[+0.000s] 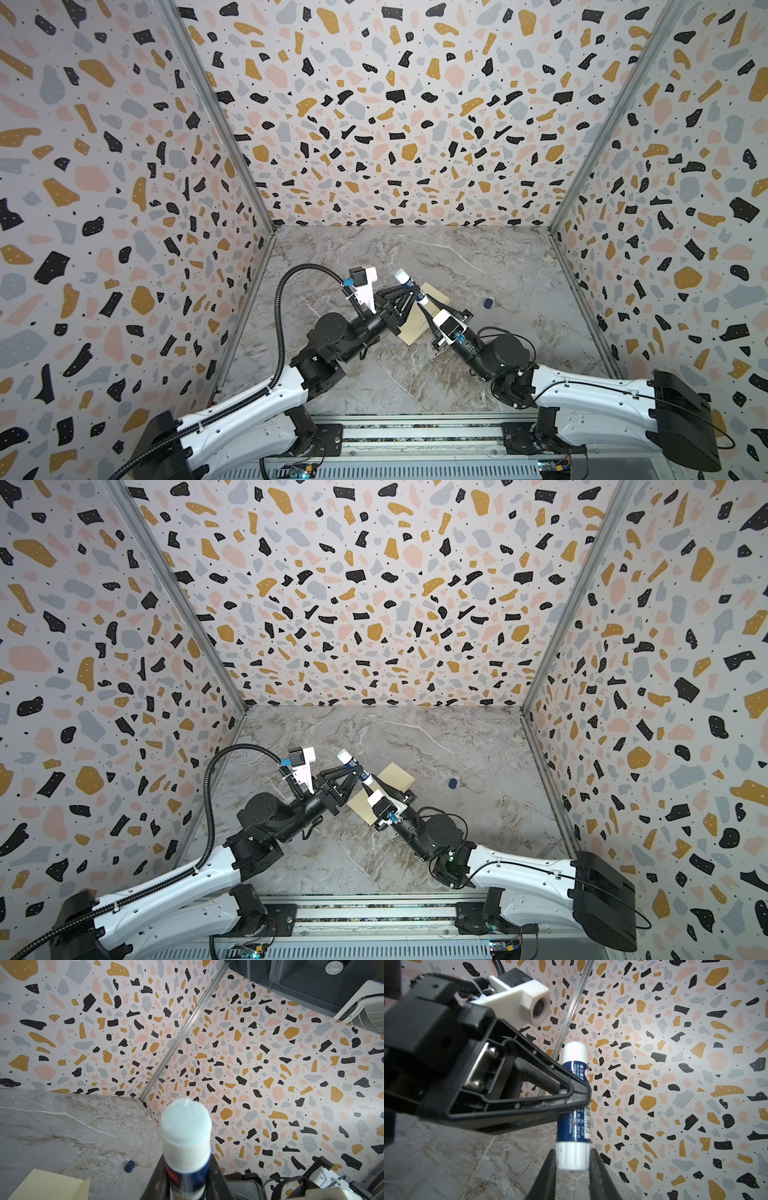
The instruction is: Place the letter into the envelope and seal it
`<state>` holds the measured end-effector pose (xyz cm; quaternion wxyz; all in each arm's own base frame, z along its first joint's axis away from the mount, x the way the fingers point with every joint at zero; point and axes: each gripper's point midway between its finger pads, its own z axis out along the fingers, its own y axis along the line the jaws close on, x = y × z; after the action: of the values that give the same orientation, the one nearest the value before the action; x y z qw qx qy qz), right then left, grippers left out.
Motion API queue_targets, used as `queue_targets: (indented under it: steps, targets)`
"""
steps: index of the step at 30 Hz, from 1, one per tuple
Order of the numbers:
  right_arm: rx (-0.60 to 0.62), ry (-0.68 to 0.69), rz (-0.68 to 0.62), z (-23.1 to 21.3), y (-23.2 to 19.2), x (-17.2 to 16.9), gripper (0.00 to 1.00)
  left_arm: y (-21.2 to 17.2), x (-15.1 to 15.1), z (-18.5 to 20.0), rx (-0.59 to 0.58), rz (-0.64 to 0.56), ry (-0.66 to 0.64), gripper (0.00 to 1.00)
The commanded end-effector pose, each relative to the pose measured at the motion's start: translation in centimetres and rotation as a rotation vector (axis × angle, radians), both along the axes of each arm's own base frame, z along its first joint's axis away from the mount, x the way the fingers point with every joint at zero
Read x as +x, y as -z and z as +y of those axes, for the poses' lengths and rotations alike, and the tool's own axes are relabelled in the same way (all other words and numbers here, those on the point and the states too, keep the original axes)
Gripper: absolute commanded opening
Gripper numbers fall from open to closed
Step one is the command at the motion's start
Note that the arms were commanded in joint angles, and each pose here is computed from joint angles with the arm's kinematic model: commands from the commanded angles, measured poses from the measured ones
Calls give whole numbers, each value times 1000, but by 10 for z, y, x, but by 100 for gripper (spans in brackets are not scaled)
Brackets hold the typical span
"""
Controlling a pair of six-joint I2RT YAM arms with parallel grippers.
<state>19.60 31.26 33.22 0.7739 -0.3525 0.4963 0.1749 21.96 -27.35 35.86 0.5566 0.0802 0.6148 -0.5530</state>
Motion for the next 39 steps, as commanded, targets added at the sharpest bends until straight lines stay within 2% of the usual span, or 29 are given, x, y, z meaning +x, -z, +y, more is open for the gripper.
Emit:
queue_targets:
  steps: [1, 4, 7, 11, 14, 20, 24, 28, 30, 33, 39]
  targets:
    - [101, -182, 44, 2, -34, -16, 13, -14, -2, 1, -13, -47, -1, 0]
    - [140, -437, 212, 0, -32, -23, 13, -15, -4, 0, 1, -64, 6, 0]
    - [185, -610, 326, -7, -34, -29, 13, -18, -7, -1, 11, -85, 17, 0]
    - [158, -749, 410, -3, -30, -40, 15, -21, -9, -1, 13, -104, 25, 0]
    - [147, -794, 451, 0, -28, -43, 14, -23, -10, -2, 12, -109, 30, 0]
    - [162, -753, 461, 0, -26, -33, 18, -23, -9, -1, -3, -95, 29, 0]
    - [172, -643, 424, -5, -27, -19, 36, -18, -1, 2, -30, -32, -5, 0]
    - [210, -417, 315, -24, -30, 2, 55, -13, 12, 7, -91, 99, -50, 0]
    - [224, -290, 230, -37, -31, 8, 61, -10, 16, 7, -125, 157, -49, 0]
    - [235, -198, 125, -48, -33, 2, 64, -9, 17, 6, -194, 225, -28, 0]
    - [228, -139, 22, -48, -34, -6, 66, -11, 18, 5, -256, 278, -8, 0]
